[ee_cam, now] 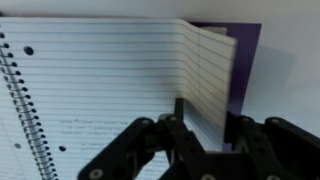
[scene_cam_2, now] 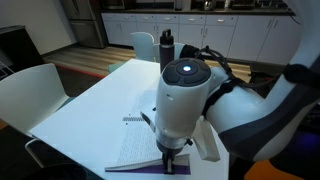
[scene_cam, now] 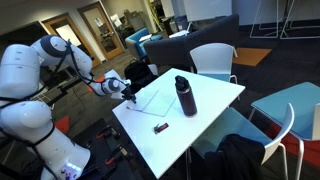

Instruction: Flip the book's pages

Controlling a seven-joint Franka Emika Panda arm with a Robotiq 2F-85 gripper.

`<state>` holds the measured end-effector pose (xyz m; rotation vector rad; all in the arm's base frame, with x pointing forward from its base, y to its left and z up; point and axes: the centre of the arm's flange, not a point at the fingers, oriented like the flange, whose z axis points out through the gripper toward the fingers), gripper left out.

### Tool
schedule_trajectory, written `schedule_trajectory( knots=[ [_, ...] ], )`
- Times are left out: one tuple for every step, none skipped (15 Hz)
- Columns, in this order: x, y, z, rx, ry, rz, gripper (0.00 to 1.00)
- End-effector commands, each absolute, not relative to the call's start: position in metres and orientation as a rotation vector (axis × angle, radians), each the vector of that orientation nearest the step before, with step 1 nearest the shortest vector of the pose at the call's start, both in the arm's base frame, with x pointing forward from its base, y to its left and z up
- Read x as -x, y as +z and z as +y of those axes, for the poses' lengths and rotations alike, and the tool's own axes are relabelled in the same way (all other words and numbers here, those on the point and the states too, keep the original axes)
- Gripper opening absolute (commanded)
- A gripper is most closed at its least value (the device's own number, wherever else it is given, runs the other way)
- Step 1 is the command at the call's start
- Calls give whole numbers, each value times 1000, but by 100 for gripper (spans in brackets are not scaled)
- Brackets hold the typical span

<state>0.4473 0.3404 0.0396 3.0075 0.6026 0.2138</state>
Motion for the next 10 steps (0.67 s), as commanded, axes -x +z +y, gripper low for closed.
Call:
schedule_trajectory(
  knots=[
    [-444,45,340,-3007,221,557,1],
    [-444,49,340,-3008,228,559,0],
    [-443,55,340,-3013,232,567,0],
    [-442,59,338,-3020,239,574,0],
    [-441,67,336,-3024,247,575,0],
    [-440,74,335,-3027,255,573,0],
    [-439,84,332,-3033,264,582,0],
    [-438,94,330,-3039,271,585,0],
    [-437,107,324,-3050,282,585,0],
    [-437,117,319,-3060,291,578,0]
  ],
)
